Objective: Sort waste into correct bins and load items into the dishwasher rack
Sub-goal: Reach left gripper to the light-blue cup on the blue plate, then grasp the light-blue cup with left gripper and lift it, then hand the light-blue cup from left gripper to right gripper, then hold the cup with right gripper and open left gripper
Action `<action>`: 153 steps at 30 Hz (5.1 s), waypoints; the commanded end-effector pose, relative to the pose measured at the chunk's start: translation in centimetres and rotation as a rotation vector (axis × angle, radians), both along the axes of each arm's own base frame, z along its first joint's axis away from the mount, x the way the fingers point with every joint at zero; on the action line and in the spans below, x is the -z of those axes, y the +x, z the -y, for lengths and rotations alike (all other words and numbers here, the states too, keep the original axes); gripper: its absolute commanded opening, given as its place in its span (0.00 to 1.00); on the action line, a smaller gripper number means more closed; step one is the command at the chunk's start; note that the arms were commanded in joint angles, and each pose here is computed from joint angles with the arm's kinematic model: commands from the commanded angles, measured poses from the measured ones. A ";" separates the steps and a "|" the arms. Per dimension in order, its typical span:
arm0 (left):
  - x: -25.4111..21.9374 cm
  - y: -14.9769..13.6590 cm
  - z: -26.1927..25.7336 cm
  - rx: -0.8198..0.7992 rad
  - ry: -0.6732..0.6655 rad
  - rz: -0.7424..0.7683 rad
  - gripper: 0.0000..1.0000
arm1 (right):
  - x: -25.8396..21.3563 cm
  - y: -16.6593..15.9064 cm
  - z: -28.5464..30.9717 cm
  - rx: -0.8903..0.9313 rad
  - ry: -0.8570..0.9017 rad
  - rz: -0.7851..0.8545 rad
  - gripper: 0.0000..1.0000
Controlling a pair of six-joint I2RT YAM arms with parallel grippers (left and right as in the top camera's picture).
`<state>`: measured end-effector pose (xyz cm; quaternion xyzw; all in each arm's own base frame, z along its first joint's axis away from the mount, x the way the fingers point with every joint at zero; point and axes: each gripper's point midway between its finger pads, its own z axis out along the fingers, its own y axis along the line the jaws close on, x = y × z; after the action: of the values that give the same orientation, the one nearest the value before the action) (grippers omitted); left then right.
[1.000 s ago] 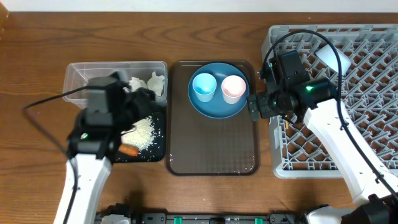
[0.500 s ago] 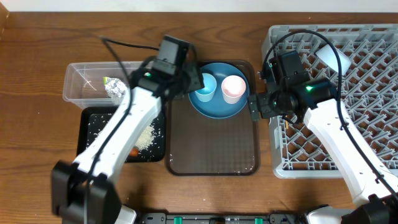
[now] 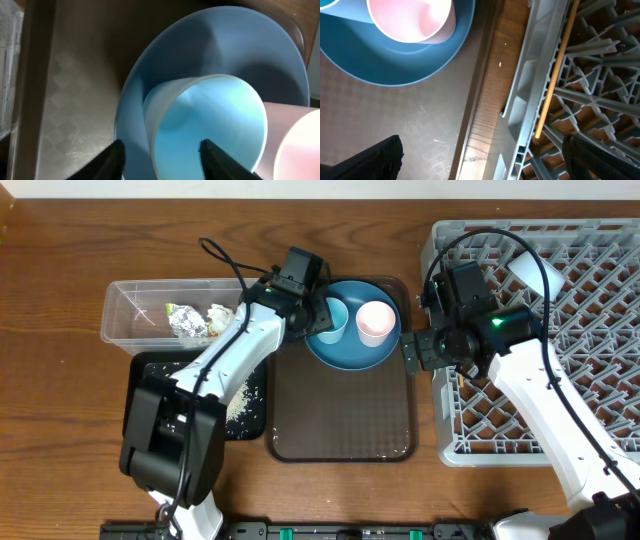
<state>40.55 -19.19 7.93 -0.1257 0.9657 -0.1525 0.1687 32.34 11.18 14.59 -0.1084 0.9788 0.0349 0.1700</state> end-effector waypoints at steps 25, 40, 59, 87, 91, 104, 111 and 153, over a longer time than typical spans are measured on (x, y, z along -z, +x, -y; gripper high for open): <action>-0.6 0.9 -1.4 -0.046 0.041 0.047 0.06 | -0.7 0.0 0.2 0.006 -0.006 0.023 0.99; -18.3 -5.4 -4.6 0.045 -0.402 0.192 0.06 | -3.3 -2.2 -6.9 -0.320 0.410 -0.020 0.99; -26.9 -14.2 -0.5 0.489 -0.857 0.213 0.06 | -17.3 -6.6 -8.8 -0.857 1.273 0.289 0.99; -24.3 -13.7 2.0 0.500 -0.721 0.192 0.06 | -19.5 -7.8 -12.9 -1.021 1.293 0.253 0.87; -24.1 -13.6 2.0 0.498 -0.720 0.186 0.06 | -20.2 -7.7 -13.2 -1.026 1.296 0.248 0.79; -25.2 -12.5 2.2 0.523 -0.722 0.268 0.06 | -20.1 -7.9 -13.0 -0.993 1.306 0.208 0.81; -25.2 -12.2 1.8 0.508 -0.721 0.271 0.06 | -20.0 -7.9 -12.9 -0.988 1.306 0.207 0.81; -23.4 -12.3 0.6 0.454 -0.662 0.216 0.14 | -20.2 -4.4 -10.1 -0.923 1.227 0.359 0.51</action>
<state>27.38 -20.27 32.04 0.0625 0.8346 -0.5216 0.1658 28.37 21.51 33.91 -0.3876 0.6039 0.6222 0.3130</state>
